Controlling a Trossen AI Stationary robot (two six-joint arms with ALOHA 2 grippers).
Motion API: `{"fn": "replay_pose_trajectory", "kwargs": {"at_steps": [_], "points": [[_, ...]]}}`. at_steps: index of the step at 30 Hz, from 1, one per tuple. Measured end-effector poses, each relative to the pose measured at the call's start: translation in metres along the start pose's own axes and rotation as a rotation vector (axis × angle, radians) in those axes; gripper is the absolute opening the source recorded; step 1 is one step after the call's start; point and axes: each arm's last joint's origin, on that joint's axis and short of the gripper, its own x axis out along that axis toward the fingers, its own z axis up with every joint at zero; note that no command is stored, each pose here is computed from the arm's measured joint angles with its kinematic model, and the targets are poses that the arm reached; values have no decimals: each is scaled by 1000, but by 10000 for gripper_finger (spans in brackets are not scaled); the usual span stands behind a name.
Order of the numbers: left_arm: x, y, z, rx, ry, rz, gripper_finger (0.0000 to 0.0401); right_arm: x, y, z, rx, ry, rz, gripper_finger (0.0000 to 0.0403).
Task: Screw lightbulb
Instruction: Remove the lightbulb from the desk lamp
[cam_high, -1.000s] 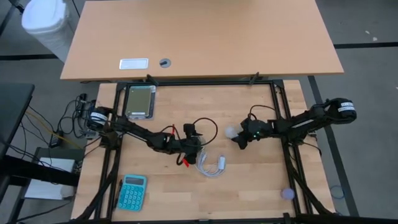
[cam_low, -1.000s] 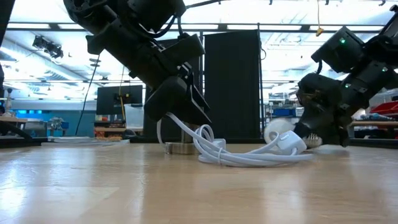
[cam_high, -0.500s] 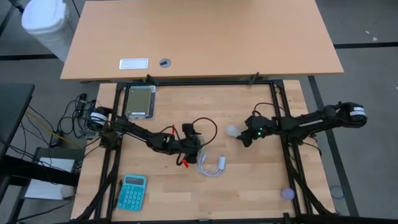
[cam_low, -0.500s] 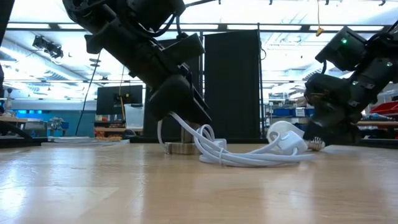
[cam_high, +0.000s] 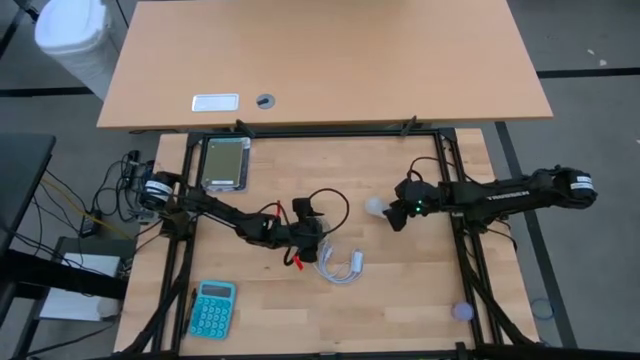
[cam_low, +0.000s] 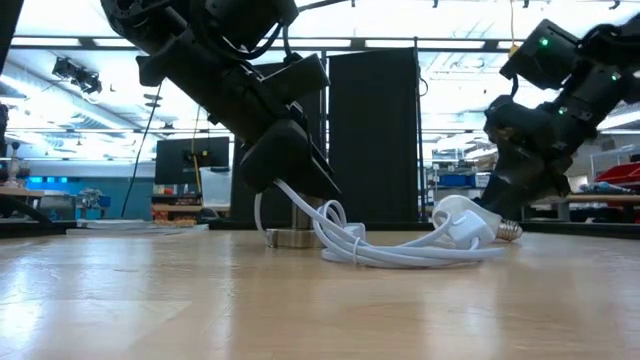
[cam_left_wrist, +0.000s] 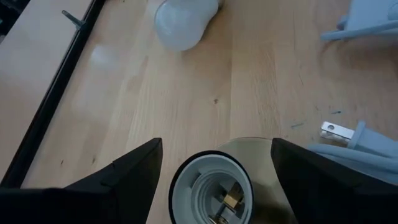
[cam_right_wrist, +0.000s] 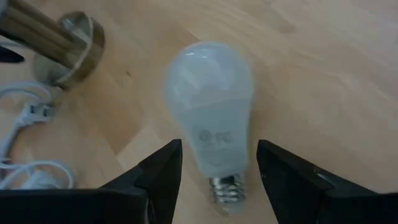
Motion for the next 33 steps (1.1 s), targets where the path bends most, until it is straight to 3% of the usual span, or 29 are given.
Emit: {"fn": "replay_pose_trajectory", "kwargs": {"at_steps": [6,11,15,19,23,30,33], "points": [[0,0,0,-37,1,0,307,-19,18,19,-55,-7,-10,210],[-2,-4,3,-21,-7,-27,307,-36,58,33,-170,-96,188,210],[-9,-14,5,201,-16,-60,307,-41,93,27,-275,-199,394,210],[-16,-24,-1,477,37,-66,307,-33,120,7,-337,-247,430,209],[-21,-31,2,534,12,-31,307,-17,136,-8,-348,-274,441,209],[-38,-46,17,713,-78,146,307,11,141,-25,-359,-229,414,209],[-48,-53,26,729,-135,217,307,15,144,-26,-359,-221,407,209]]}}
